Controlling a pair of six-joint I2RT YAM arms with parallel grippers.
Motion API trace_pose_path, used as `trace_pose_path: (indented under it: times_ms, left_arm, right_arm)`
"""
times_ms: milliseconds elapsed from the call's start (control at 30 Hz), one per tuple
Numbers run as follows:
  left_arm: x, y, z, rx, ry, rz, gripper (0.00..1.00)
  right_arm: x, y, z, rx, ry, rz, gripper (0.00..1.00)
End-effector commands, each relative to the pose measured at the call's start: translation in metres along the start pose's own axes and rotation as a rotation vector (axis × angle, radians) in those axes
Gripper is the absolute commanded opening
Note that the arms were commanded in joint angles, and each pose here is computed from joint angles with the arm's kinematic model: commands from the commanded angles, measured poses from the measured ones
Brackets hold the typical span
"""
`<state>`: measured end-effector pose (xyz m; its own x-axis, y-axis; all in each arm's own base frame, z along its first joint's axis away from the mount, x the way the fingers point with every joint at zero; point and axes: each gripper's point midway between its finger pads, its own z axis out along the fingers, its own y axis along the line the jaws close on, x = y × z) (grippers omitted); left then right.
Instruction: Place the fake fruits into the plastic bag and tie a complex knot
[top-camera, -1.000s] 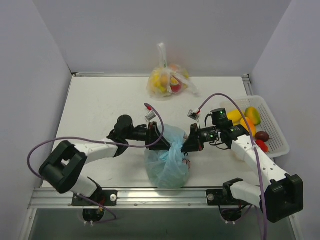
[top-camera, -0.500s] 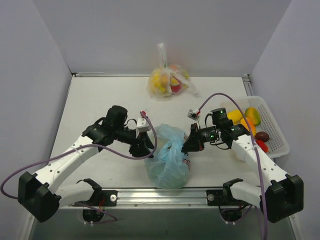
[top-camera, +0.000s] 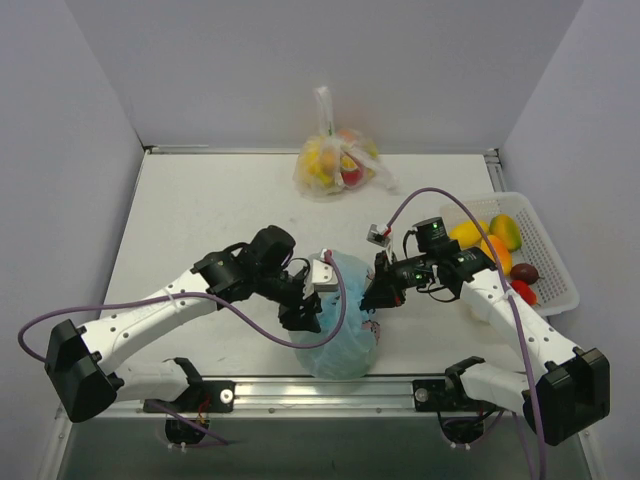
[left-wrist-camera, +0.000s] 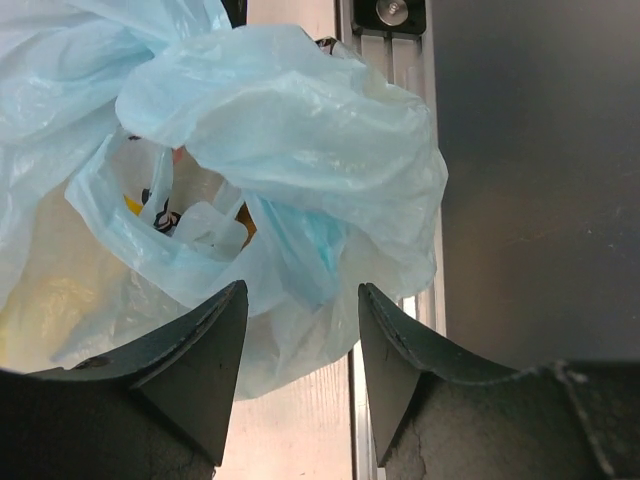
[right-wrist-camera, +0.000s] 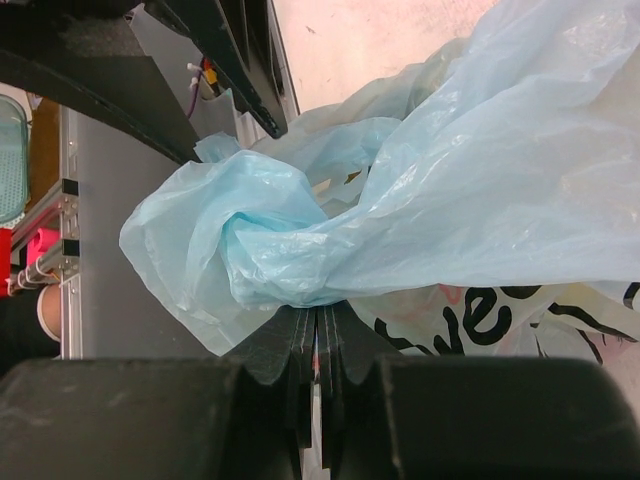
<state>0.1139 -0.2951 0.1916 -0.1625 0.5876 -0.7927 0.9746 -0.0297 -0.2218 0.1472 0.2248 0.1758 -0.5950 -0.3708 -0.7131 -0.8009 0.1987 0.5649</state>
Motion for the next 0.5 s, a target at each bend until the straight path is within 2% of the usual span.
trace_pose_path:
  times_ms: [0,133,167,300,467]
  left_arm:
    - [-0.024,0.006,0.004,-0.052,-0.046,0.032,0.57]
    - [-0.028,-0.001,0.013,-0.008,-0.057,0.0,0.53]
    - [-0.028,-0.002,0.014,0.0,-0.06,-0.001,0.48]
    - [-0.031,-0.003,0.016,-0.002,-0.077,-0.021,0.42]
    - [-0.034,0.011,0.01,-0.07,-0.098,-0.093,0.13]
  right_arm:
    - [-0.009,0.005,-0.002,-0.001,0.0,-0.042,0.0]
    - [-0.011,0.005,-0.003,0.004,-0.003,-0.047,0.0]
    - [-0.011,0.005,-0.003,0.003,-0.002,-0.047,0.0]
    - [-0.011,0.004,-0.002,0.009,0.001,-0.05,0.0]
    - [-0.01,0.004,-0.004,0.017,0.014,-0.073,0.0]
